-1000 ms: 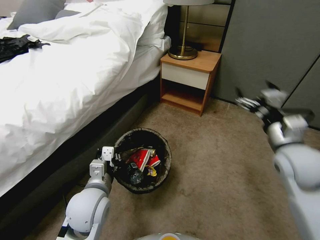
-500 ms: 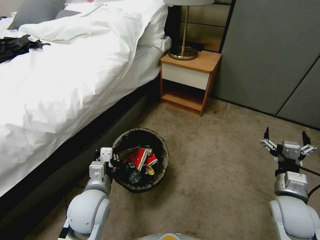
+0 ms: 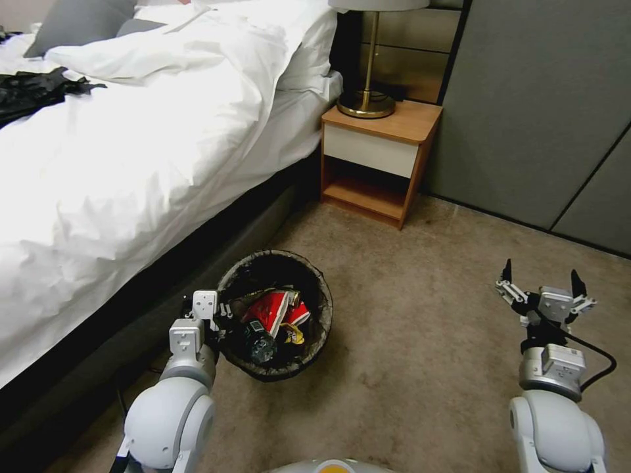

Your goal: Pick up the trash bin, then pick up the garbage from the floor and place it into the trash bin.

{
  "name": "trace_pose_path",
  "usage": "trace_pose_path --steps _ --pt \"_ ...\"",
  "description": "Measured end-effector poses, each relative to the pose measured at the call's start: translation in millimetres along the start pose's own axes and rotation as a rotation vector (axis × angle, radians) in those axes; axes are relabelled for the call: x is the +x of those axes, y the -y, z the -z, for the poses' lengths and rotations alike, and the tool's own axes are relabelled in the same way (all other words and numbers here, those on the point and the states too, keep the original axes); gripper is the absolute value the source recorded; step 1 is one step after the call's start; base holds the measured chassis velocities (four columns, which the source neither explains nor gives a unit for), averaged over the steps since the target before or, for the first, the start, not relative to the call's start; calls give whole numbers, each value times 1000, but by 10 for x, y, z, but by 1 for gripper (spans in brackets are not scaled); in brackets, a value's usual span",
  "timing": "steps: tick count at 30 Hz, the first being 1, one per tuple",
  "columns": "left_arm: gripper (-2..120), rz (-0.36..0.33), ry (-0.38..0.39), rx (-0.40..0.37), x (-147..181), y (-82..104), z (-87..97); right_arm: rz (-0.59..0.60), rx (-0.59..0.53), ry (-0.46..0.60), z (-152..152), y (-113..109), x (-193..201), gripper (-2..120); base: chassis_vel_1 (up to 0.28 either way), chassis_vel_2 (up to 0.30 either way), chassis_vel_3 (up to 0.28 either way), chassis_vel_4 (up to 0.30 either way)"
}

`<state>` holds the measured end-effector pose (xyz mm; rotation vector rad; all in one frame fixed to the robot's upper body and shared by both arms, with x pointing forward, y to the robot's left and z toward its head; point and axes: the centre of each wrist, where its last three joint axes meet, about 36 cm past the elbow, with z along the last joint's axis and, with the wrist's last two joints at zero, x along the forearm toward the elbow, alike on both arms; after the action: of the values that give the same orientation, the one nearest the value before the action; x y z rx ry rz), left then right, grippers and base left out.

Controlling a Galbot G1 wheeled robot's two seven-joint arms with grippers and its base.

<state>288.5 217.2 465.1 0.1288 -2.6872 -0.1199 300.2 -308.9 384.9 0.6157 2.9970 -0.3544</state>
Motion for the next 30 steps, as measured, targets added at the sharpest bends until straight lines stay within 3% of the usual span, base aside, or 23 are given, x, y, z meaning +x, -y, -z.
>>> trace_pose_path --steps 12,30 --pt "0 17 -14 -5 33 -49 -23 2 3 -22 -165 13 81 100 76 80 86 84" --pt "0 18 -4 6 157 -87 27 43 10 -34 -244 -219 241 100 124 123 125 117"
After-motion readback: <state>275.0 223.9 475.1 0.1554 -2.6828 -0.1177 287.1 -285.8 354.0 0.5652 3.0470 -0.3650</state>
